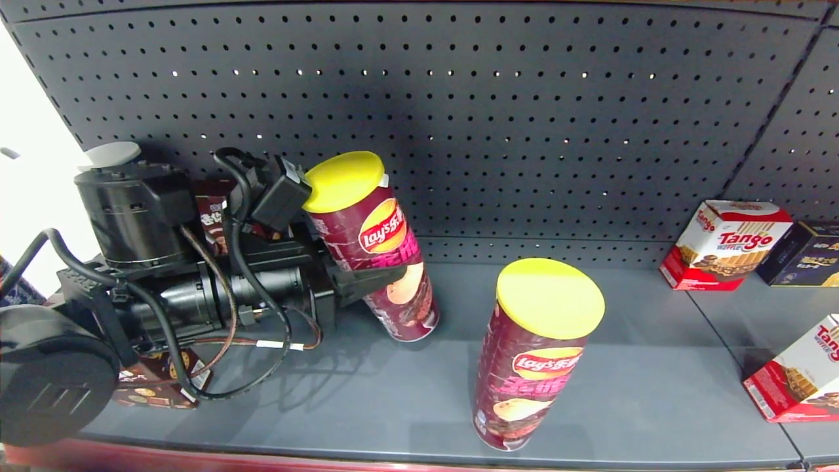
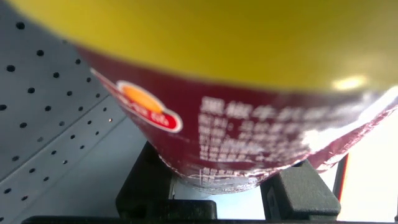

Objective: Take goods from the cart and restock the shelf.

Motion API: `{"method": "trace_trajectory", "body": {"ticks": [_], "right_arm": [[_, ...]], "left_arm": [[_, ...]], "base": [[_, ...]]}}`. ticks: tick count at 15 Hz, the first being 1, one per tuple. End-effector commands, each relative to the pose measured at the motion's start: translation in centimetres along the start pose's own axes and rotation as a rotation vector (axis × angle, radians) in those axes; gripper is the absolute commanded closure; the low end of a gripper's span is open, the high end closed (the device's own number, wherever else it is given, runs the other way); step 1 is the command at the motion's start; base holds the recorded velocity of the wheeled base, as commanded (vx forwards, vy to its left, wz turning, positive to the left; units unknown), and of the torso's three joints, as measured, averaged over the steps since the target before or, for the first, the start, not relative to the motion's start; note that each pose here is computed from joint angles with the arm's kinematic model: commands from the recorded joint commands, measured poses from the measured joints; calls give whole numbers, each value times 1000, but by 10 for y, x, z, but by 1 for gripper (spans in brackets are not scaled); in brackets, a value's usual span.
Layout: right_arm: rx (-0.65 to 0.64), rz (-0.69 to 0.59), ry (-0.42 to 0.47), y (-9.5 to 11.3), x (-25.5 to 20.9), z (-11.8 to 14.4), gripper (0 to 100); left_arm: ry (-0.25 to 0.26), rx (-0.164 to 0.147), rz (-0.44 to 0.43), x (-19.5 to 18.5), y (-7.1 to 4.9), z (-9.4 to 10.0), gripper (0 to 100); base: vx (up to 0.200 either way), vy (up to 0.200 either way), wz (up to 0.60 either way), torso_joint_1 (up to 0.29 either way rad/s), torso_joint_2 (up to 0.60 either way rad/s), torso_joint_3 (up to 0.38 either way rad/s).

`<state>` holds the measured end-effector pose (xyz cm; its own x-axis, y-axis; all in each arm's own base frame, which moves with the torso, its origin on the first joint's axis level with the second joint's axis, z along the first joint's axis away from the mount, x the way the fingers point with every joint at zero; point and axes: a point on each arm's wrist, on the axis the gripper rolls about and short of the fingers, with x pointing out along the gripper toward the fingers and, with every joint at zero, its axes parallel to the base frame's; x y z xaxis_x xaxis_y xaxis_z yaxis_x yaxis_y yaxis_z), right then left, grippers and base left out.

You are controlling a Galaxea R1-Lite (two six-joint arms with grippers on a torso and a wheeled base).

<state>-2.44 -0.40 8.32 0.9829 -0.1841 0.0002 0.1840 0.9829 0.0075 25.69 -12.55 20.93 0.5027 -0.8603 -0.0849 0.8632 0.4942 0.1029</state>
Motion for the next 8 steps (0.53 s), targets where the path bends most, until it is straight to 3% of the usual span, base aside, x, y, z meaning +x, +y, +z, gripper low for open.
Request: {"method": "trace_trajectory", "body": {"ticks": [1, 2, 8], "right_arm": [[-18, 211, 14, 5, 1, -7, 0], [21, 160, 26, 4, 2, -7, 0], [-9, 168, 13, 4, 2, -8, 0]], "left_arm": [[7, -7, -10, 1, 1, -3, 100], [9, -10, -18, 2, 3, -5, 100], [3, -15, -74, 3, 3, -3, 100]], "base": [[0, 0, 0, 0, 0, 0], [0, 0, 0, 0, 0, 0], [0, 0, 0, 0, 0, 0]]}}
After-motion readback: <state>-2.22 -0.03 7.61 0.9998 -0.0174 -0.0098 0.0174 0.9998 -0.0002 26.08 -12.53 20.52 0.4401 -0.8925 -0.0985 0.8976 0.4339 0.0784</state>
